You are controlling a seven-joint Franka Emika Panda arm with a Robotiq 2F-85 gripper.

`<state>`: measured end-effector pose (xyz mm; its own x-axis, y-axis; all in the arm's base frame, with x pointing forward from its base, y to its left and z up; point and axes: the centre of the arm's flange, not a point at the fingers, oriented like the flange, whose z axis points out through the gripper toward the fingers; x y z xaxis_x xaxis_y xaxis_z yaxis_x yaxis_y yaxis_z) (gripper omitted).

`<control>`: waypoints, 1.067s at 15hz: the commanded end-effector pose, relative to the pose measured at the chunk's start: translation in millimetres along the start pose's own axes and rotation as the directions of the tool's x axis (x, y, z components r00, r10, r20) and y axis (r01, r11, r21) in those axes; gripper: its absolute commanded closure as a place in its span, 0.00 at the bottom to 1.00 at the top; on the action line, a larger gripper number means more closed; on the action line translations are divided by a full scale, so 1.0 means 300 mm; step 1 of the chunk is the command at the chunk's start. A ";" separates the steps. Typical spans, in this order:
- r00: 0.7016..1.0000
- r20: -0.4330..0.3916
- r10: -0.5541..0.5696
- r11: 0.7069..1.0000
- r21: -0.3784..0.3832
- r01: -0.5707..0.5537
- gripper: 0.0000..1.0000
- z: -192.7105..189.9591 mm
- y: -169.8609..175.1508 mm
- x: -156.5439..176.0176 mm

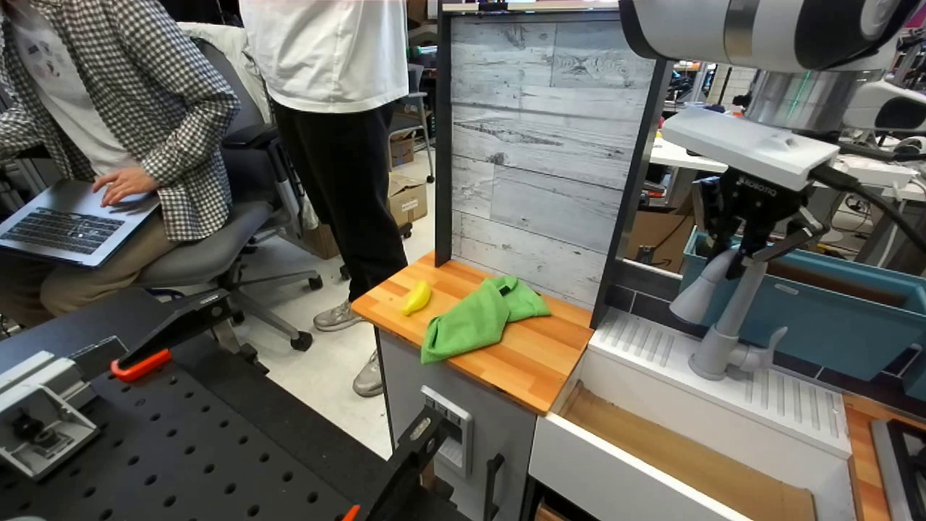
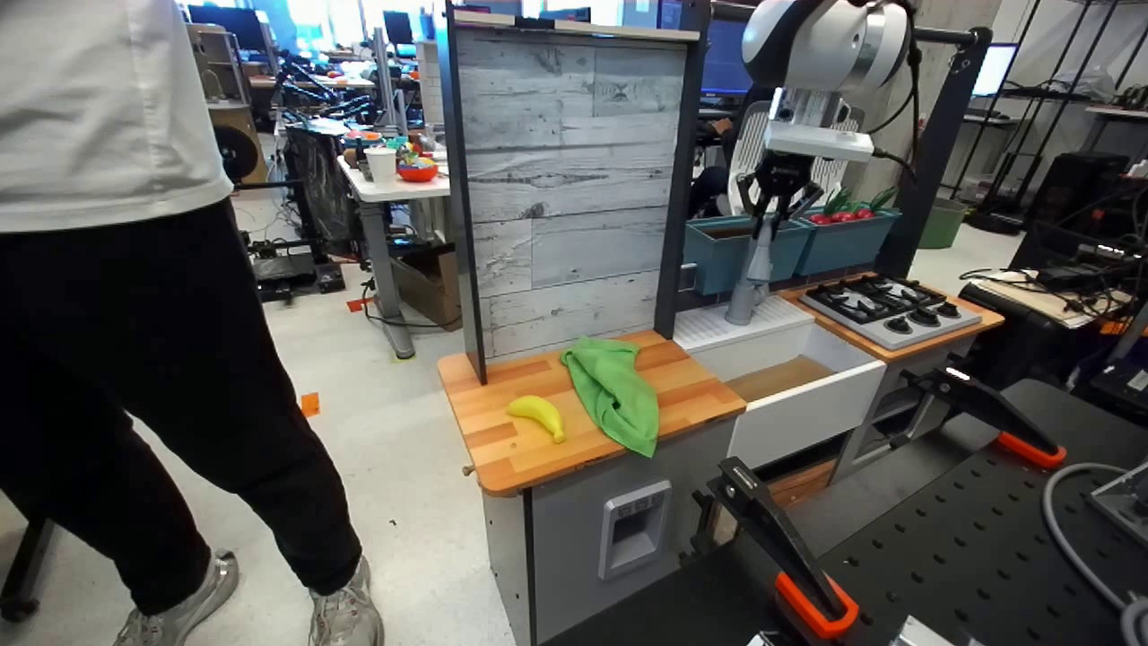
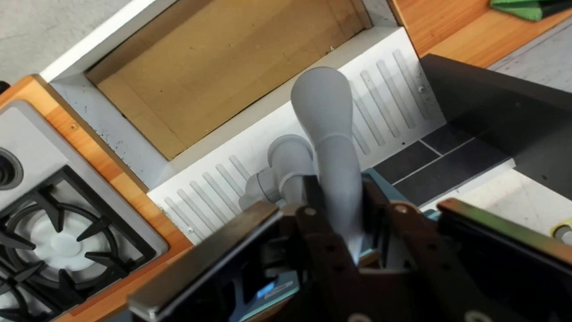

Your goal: Move the tap

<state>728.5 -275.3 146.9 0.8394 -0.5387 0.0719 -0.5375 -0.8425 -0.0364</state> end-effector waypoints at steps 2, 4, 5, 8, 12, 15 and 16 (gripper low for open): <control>0.983 -0.024 -0.181 0.982 -0.048 0.180 0.94 0.020 0.173 0.070; 0.975 -0.023 -0.220 0.975 -0.036 0.219 0.94 0.021 0.184 0.079; 0.972 -0.022 -0.234 0.972 -0.034 0.233 0.94 0.021 0.181 0.073; 0.962 -0.021 -0.273 0.962 -0.033 0.273 0.43 0.019 0.189 0.069; 0.948 -0.028 -0.318 0.948 -0.045 0.316 0.14 0.022 0.200 0.060; 0.939 -0.042 -0.340 0.940 -0.046 0.339 0.00 0.023 0.185 0.041; 0.937 -0.047 -0.347 0.938 -0.043 0.345 0.00 0.024 0.186 0.038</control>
<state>711.6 -316.2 135.7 0.9642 -0.2504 0.0875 -0.2515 -0.9679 0.0012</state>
